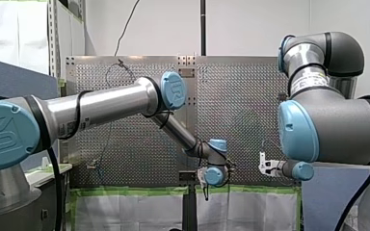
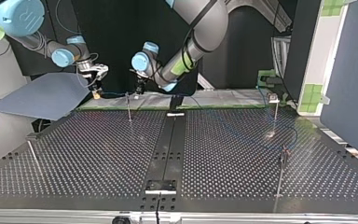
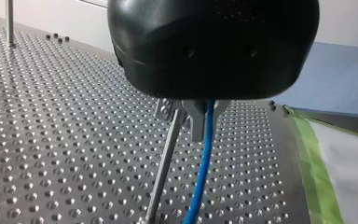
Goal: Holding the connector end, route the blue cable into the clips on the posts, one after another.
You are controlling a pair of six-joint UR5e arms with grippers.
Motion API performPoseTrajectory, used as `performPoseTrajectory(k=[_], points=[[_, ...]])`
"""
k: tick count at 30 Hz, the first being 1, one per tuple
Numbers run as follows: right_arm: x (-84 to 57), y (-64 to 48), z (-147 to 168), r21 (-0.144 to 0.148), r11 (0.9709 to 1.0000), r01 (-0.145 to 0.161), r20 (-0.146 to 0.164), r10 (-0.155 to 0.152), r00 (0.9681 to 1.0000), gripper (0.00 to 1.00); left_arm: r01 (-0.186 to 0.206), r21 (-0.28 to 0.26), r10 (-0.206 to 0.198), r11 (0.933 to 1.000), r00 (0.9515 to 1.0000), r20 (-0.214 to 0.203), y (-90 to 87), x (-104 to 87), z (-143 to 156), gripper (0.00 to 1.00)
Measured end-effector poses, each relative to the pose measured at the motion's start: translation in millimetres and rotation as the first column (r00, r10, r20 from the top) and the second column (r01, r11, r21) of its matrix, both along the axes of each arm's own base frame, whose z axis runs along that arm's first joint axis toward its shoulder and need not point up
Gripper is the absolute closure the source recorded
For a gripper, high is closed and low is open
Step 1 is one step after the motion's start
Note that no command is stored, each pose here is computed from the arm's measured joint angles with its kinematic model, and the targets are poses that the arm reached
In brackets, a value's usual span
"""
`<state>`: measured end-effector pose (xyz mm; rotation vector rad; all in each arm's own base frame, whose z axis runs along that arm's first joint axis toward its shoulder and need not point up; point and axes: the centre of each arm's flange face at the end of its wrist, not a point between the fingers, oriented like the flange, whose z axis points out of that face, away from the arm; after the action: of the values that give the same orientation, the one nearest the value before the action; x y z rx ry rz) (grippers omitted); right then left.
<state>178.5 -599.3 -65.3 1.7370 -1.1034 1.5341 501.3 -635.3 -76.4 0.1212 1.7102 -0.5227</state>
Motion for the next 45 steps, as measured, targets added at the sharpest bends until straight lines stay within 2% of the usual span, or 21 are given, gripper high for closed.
performPoseTrajectory(k=[6, 12, 20, 25, 38, 45], points=[[0.9, -1.8, 1, -0.005, 1.0, -0.002, -0.001, 0.002, 1.0, 1.0, -0.001, -0.022, 0.001, 0.9997, 1.0, 0.009, 3.4, 15.9, 7, 1.0], [1.8, -8.1, 5, -0.015, 0.9999, -0.002, -0.001, 0.002, 1.0, 1.0, -0.004, -0.04, 0.004, 0.9992, 0.9999, 0.011, 10.0, 30.9, 11, 1.0], [4.5, -12.0, 7, -0.018, 0.9998, -0.008, -0.002, 0.008, 1.0, 1.0, 0.022, -0.034, -0.022, 0.9992, 0.9996, -0.02, 7.1, 29.0, -16, 1.0], [4.9, -13.0, 7, -0.019, 0.9998, -0.009, 0.0, 0.009, 1.0, 1.0, 0.03, -0.051, -0.031, 0.9983, 0.9994, -0.016, 3.8, 33.4, -18, 1.0], [3.1, -24.7, 10, -0.036, 0.9994, -0.001, 0.007, 0.002, 1.0, 1.0, 0.009, -0.073, -0.009, 0.9973, 1.0, 0.0, 17.5, 60.8, -10, 1.0], [3.1, -32.2, 9, -0.041, 0.9992, 0.0, 0.011, 0.001, 0.9999, 1.0, 0.005, -0.085, -0.004, 0.9964, 0.9999, 0.015, 19.1, 72.2, -1, 1.0]])
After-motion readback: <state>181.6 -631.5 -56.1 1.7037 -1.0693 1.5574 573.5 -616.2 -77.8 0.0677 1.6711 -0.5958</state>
